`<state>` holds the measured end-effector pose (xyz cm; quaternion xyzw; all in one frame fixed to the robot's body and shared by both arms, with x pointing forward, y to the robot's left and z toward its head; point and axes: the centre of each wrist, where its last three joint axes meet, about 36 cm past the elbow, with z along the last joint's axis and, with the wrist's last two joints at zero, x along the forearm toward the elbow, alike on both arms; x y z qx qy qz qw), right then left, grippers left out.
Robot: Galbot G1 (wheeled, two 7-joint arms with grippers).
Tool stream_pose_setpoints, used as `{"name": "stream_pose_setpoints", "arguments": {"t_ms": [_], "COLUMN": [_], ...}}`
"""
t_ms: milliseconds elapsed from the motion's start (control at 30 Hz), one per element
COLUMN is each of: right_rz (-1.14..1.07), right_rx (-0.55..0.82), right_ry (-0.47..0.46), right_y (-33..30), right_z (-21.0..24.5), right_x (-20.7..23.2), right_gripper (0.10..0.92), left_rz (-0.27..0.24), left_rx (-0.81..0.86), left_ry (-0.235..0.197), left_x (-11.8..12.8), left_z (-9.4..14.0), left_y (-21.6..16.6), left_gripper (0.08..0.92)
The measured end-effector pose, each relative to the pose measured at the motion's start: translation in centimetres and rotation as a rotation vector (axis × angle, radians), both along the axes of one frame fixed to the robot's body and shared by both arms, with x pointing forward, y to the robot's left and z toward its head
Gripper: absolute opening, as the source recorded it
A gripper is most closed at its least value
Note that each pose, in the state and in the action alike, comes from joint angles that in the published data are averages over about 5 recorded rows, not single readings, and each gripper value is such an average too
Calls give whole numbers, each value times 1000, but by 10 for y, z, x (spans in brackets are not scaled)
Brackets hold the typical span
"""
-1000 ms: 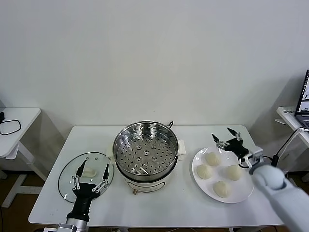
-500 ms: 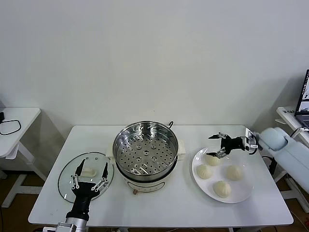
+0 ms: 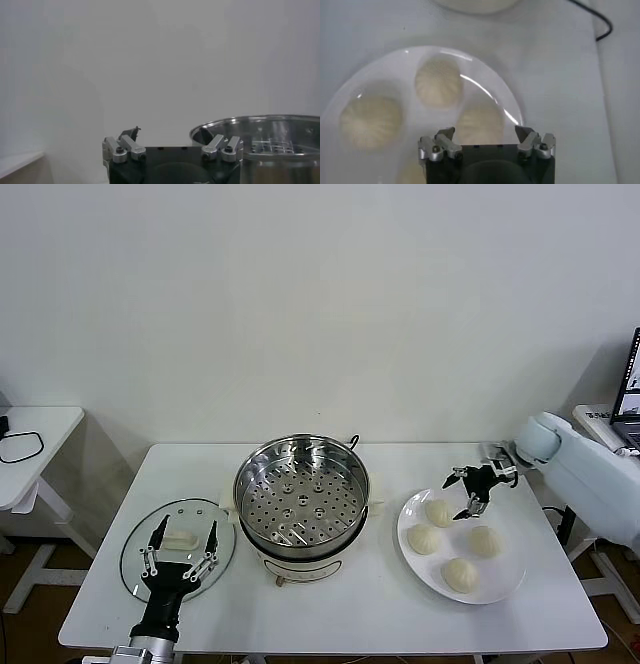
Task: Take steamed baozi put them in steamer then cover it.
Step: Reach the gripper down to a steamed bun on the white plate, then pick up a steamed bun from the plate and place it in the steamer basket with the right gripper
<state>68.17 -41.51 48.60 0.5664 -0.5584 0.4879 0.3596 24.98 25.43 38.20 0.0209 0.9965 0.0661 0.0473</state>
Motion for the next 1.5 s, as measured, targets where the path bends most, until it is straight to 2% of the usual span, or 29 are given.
{"name": "stream_pose_setpoints", "arguments": {"t_ms": [600,1033,1300,1500], "right_rz": [67,91,144,261], "right_rx": [-84,-102,-109,-117], "right_ry": [29,19,-9,-81], "right_y": [27,33,36,53], "right_z": [-21,-24,-3,45], "right_x": [12,10,9,14], "right_gripper": [822,697,646,645], "left_rz": [4,9,7,-1], "left_rx": [-3,0,0,-2], "left_ry": [2,4,2,-6], "left_x": [0,1,4,5], "left_z": [-3,-6,-7,-4], "left_y": [0,2,2,0], "left_gripper": [823,823,823,823]}}
